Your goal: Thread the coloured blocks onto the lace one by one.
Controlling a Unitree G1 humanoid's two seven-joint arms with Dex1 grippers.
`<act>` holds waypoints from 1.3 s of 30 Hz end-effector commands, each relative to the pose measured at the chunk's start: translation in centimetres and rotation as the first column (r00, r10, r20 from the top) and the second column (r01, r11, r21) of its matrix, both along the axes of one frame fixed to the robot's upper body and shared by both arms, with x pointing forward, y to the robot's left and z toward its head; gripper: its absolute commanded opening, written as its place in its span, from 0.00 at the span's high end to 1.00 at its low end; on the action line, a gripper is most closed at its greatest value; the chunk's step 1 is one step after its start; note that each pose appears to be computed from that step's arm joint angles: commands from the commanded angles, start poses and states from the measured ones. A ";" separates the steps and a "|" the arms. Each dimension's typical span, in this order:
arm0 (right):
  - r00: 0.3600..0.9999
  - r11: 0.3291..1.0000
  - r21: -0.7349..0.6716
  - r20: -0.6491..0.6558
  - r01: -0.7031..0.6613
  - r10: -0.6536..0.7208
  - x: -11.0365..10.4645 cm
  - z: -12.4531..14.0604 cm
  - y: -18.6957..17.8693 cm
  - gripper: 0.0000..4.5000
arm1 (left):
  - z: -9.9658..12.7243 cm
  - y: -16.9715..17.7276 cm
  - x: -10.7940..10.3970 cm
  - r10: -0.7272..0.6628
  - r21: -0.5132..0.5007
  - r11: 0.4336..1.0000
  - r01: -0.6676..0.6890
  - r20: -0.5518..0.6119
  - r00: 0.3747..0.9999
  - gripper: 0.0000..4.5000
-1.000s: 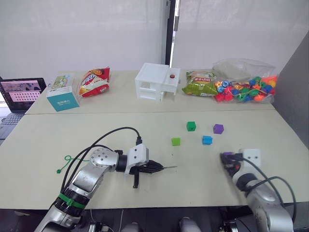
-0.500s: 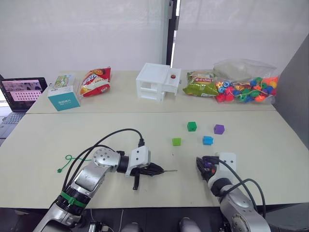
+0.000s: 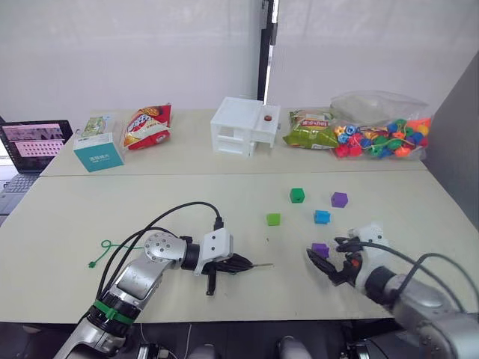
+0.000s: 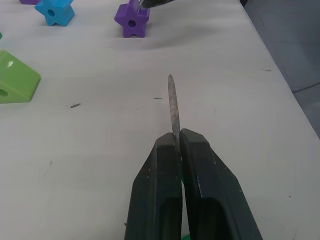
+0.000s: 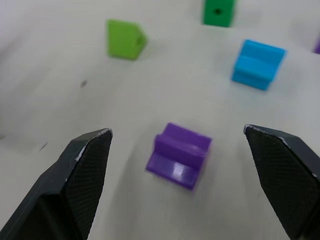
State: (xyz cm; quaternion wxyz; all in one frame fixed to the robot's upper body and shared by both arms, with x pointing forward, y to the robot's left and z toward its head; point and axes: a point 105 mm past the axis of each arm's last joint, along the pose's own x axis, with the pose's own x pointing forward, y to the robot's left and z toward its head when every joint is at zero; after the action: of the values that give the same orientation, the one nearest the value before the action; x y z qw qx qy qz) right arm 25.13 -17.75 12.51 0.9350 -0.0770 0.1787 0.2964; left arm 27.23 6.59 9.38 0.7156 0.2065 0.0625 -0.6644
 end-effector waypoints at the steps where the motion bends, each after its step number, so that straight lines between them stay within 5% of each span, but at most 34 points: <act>1: 0.976 0.975 -0.064 0.033 -0.214 0.217 -0.2 2.9 0.7 0.01 | 1.3 -0.8 -0.2 -0.022 -0.031 0.999 0.024 0.049 0.999 1.00; 6: 0.880 0.815 -0.340 -0.093 -0.469 0.467 -0.5 2.9 0.2 0.01 | 1.7 -1.1 0.0 -0.017 -0.041 0.999 0.020 0.063 0.998 1.00; 9: 0.865 0.725 -0.498 -0.117 -0.476 0.488 1.4 3.0 -1.5 0.01 | 1.8 -1.2 0.0 -0.014 -0.039 0.999 0.017 0.068 0.998 1.00; 17: 0.740 0.516 -0.606 -0.193 -0.606 0.644 3.9 1.8 -1.4 0.01 | 2.6 -2.1 -0.1 -0.006 -0.068 0.998 0.011 0.074 0.997 1.00; 27: 0.727 0.490 -0.602 -0.234 -0.630 0.646 5.8 0.6 -1.2 0.01 | 2.5 -2.4 -0.1 0.017 -0.074 0.997 -0.012 0.069 0.997 1.00; 37: 0.695 0.506 -0.521 -0.270 -0.687 0.666 4.1 0.5 0.6 0.71 | 2.4 -3.2 0.2 0.024 -0.077 0.997 -0.018 0.079 0.997 1.00; 39: 0.693 0.517 -0.505 -0.261 -0.691 0.672 3.6 0.7 1.2 0.71 | 2.2 -3.3 0.1 0.018 -0.060 0.998 -0.013 0.087 0.996 1.00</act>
State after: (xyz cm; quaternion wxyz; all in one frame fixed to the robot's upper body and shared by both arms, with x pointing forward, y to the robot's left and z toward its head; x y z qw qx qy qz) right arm 28.84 -17.10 11.72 0.6624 -0.4109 0.2514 0.5737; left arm 27.45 3.67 10.93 0.7330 0.2012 0.0269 -0.6493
